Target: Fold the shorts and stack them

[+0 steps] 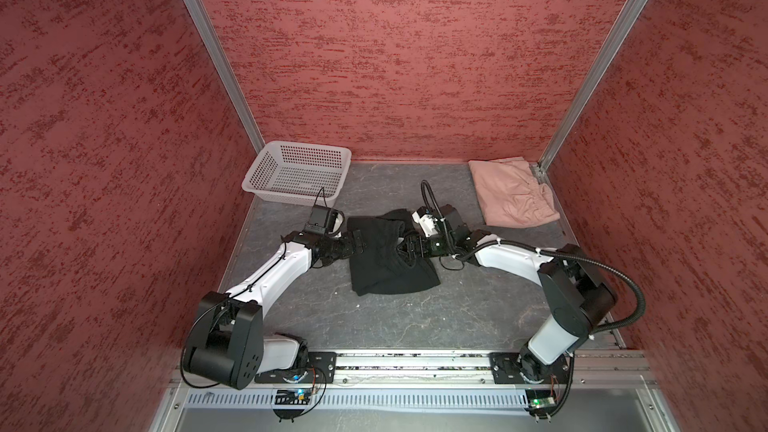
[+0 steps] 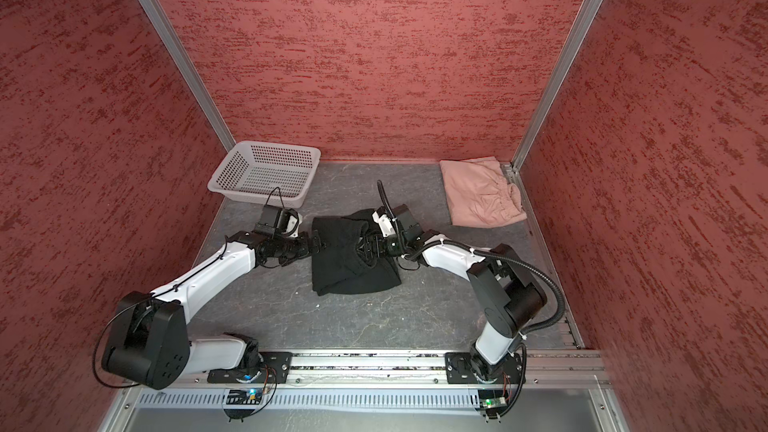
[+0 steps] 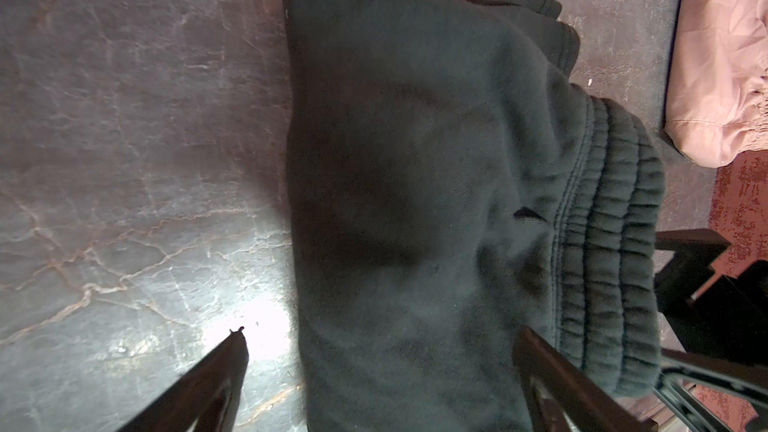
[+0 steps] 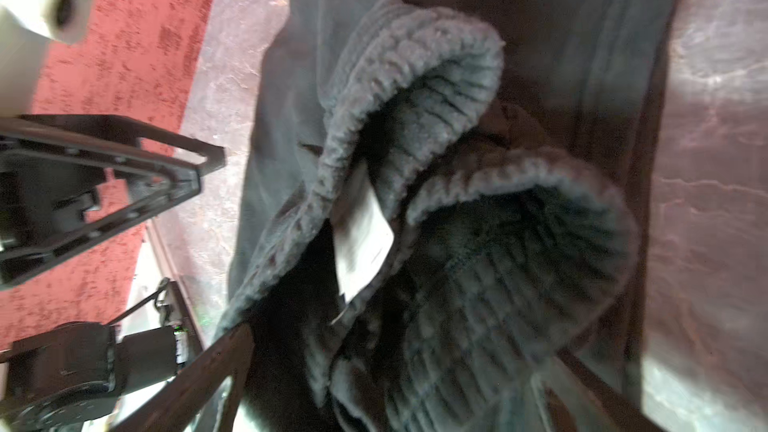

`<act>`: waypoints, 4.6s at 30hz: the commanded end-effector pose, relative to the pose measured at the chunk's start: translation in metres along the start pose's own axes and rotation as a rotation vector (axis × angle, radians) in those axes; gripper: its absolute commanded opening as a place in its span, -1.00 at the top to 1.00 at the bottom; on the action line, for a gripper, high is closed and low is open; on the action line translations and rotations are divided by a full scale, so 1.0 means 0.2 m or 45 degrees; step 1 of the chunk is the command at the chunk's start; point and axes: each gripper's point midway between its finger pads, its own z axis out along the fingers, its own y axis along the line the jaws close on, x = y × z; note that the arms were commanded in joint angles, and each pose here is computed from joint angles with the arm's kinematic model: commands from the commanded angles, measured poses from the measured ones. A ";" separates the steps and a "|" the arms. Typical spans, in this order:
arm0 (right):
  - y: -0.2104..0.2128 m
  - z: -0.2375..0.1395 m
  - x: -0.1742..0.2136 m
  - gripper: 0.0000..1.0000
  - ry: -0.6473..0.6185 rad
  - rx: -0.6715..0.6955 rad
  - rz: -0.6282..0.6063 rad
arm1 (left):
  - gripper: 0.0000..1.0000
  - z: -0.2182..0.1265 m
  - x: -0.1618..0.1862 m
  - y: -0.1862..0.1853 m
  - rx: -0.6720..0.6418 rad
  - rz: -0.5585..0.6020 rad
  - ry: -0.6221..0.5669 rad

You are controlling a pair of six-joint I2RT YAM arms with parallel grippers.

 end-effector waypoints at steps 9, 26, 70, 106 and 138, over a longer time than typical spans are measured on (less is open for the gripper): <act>0.09 -0.09 0.00 -0.97 -0.019 -0.071 0.087 | -0.99 0.03 0.00 0.01 0.002 0.014 0.004; 0.05 0.05 0.04 -0.97 0.037 -0.063 0.112 | -0.99 0.05 0.03 0.03 -0.011 0.007 0.031; 0.31 -0.13 -0.06 1.00 -0.016 -0.153 0.255 | -0.99 -0.05 0.01 0.06 -0.044 0.028 -0.017; 0.14 -0.19 -0.10 0.41 -0.022 0.150 -0.037 | -0.99 -0.12 -0.03 0.00 -0.074 0.102 -0.085; -0.31 -0.29 0.04 -0.97 0.136 0.414 -0.072 | -0.99 0.13 0.13 -0.14 0.219 0.102 -0.037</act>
